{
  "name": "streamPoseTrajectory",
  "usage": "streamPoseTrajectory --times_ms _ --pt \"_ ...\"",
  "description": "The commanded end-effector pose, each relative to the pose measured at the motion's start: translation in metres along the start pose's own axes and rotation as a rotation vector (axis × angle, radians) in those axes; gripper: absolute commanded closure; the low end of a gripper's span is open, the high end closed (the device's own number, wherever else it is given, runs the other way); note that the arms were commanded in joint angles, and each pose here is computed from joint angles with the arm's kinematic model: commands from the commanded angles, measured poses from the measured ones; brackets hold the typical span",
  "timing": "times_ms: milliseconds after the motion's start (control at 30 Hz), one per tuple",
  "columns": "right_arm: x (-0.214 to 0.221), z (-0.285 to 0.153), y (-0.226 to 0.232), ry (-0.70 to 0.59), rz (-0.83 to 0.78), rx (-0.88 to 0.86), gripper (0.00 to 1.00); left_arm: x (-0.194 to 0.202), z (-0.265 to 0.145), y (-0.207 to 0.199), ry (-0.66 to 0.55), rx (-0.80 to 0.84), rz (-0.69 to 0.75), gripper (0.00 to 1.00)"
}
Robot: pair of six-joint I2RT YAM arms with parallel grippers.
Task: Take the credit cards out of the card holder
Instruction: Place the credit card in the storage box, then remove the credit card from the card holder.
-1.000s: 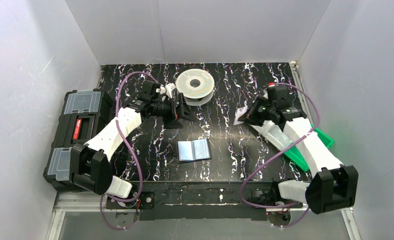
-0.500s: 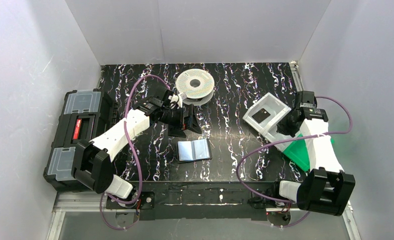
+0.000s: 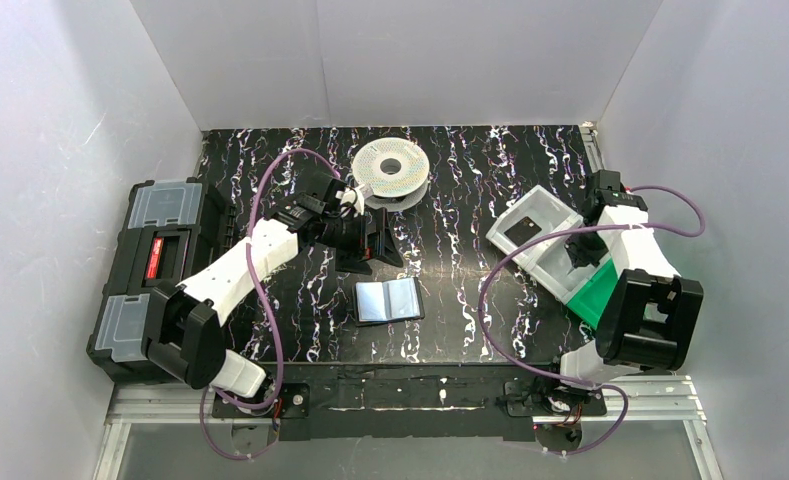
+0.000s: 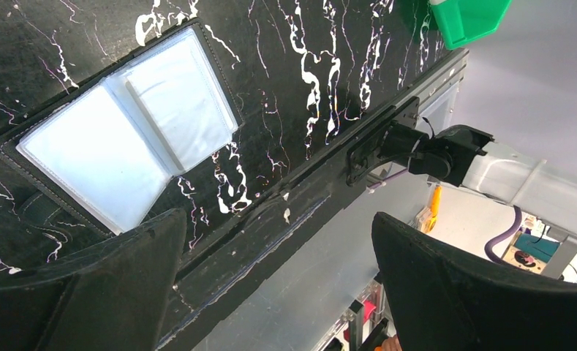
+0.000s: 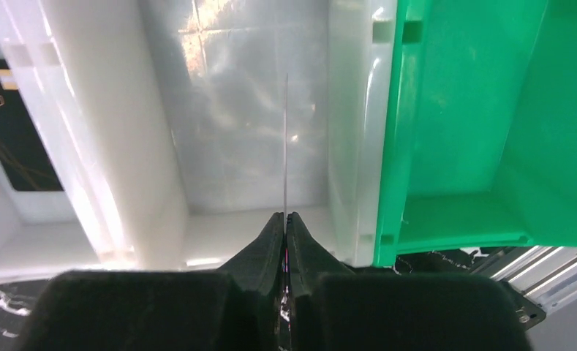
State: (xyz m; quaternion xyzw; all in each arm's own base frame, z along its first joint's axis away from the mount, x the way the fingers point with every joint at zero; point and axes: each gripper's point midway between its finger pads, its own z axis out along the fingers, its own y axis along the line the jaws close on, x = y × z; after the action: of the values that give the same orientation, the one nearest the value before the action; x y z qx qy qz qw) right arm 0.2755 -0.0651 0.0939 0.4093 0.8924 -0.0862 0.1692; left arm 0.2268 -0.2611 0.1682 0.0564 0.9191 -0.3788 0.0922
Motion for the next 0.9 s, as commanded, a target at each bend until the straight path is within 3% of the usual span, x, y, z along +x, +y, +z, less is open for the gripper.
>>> streamPoseTrajectory --times_ms 0,267,500,633,867 --pt "-0.020 0.007 0.001 -0.063 0.017 0.041 0.87 0.003 -0.018 -0.016 -0.030 0.041 0.050 0.02" --pt "-0.014 0.015 0.017 -0.007 0.012 -0.023 0.70 0.008 -0.018 -0.013 -0.030 0.045 0.044 0.02" --pt "-0.001 -0.028 0.041 0.028 -0.015 -0.222 0.46 0.010 -0.016 -0.009 -0.031 0.033 0.035 0.02" --pt "0.041 -0.061 0.060 0.078 -0.109 -0.334 0.32 0.011 -0.013 -0.005 -0.029 0.025 0.014 0.02" --pt "0.137 -0.113 0.073 0.142 -0.315 -0.513 0.27 0.014 0.001 0.016 -0.012 -0.052 -0.031 0.02"
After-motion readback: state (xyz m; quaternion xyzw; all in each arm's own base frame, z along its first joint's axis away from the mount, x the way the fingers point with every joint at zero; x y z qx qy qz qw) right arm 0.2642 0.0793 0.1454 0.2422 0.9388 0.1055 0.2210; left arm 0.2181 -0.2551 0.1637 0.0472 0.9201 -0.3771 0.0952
